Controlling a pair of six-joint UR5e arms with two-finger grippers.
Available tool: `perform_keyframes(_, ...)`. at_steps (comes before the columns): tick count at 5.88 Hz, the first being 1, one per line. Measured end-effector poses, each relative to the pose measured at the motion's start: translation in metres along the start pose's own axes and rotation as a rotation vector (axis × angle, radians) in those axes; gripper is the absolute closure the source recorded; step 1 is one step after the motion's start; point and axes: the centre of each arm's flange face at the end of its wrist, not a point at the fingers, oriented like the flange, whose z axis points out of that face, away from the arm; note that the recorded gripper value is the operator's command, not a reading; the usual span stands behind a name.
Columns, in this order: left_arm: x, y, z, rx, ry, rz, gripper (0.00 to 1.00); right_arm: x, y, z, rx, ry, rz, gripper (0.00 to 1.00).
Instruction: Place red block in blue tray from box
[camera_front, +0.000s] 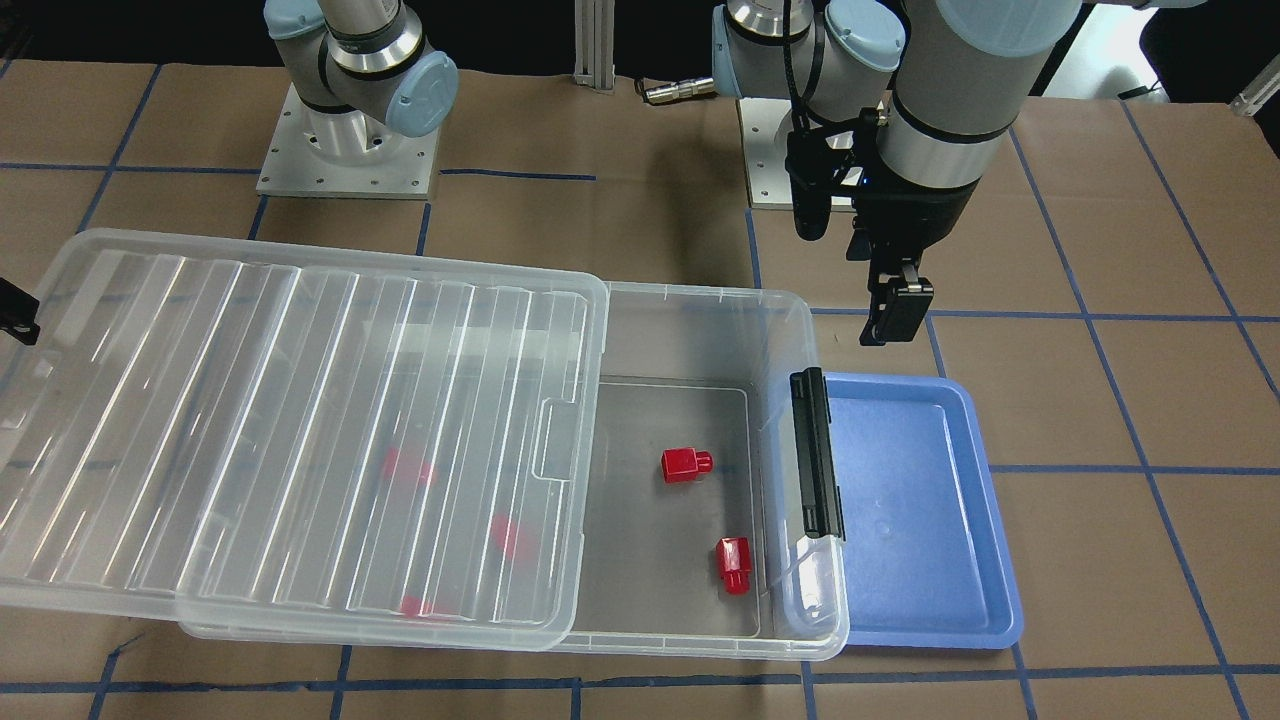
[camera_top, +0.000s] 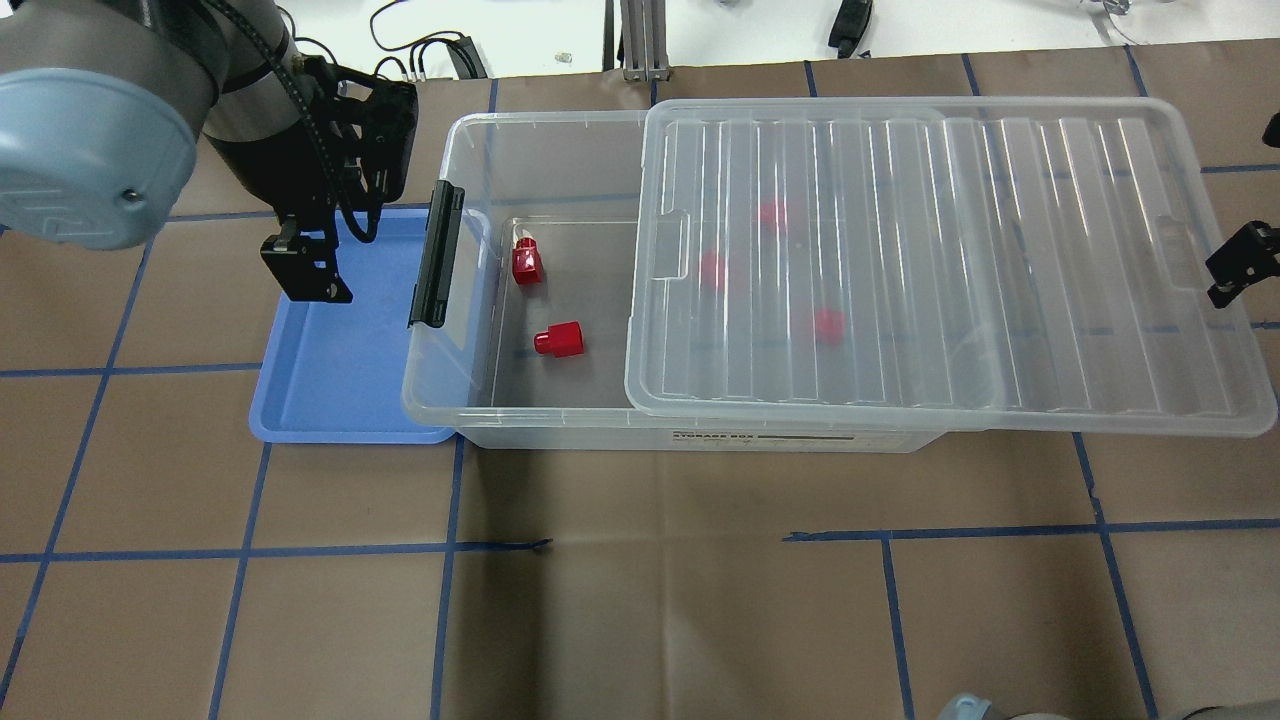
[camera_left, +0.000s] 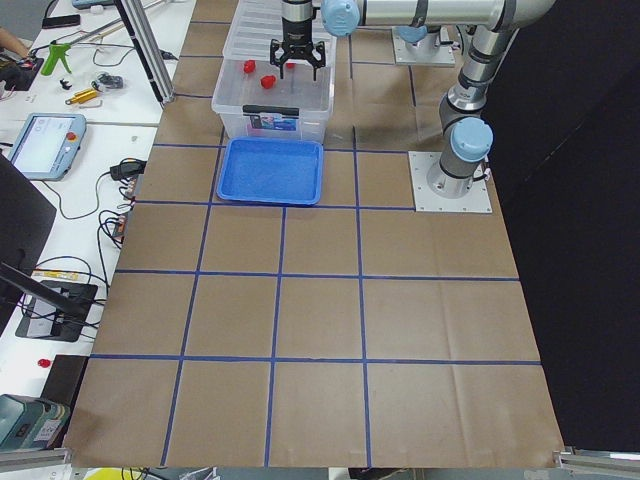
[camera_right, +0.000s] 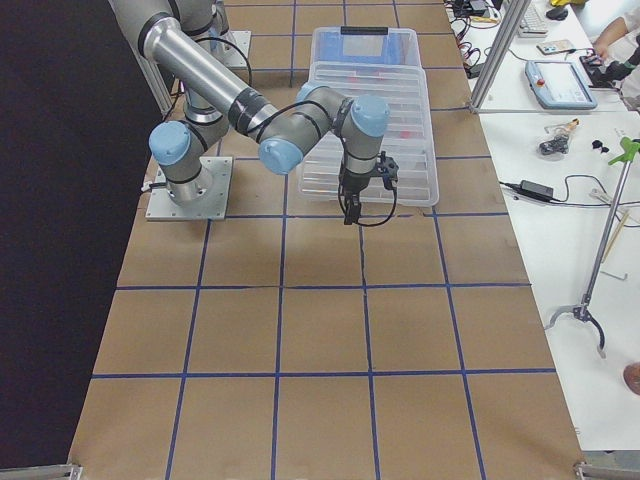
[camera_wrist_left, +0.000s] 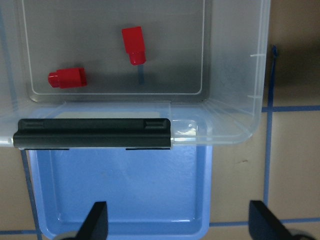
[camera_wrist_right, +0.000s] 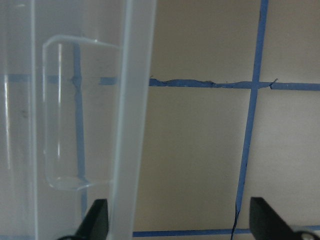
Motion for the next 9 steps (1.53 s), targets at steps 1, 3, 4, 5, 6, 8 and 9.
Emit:
perform_keyframes(1, -0.019, -0.014, 0.017, 0.045, -0.011, 0.017, 0.01, 0.012, 0.005, 0.000, -0.001, 0.001, 0.007, 0.00)
perform_keyframes(3, -0.053, -0.060, 0.065, 0.065, -0.034, 0.085, 0.01, 0.019, 0.012, -0.012, 0.013, 0.012, 0.018, 0.00)
perform_keyframes(4, -0.064, -0.081, 0.098, 0.062, -0.030, 0.106, 0.01, 0.017, 0.010, -0.030, 0.034, 0.025, 0.033, 0.00)
perform_keyframes(5, -0.069, -0.095, 0.129, 0.059, -0.007, 0.113, 0.01, 0.006, 0.005, -0.054, 0.050, 0.031, 0.051, 0.00)
perform_keyframes(6, -0.073, -0.102, 0.157, 0.055, 0.029, 0.117, 0.01, -0.018, -0.002, -0.080, 0.047, 0.023, 0.073, 0.00)
perform_keyframes(8, -0.080, -0.115, 0.215, 0.052, 0.062, 0.130, 0.02, -0.100, -0.014, -0.138, 0.028, 0.001, 0.140, 0.00)
perform_keyframes(9, -0.076, -0.117, 0.241, 0.051, 0.079, 0.132, 0.10, -0.155, -0.020, -0.164, 0.038, -0.029, 0.178, 0.00)
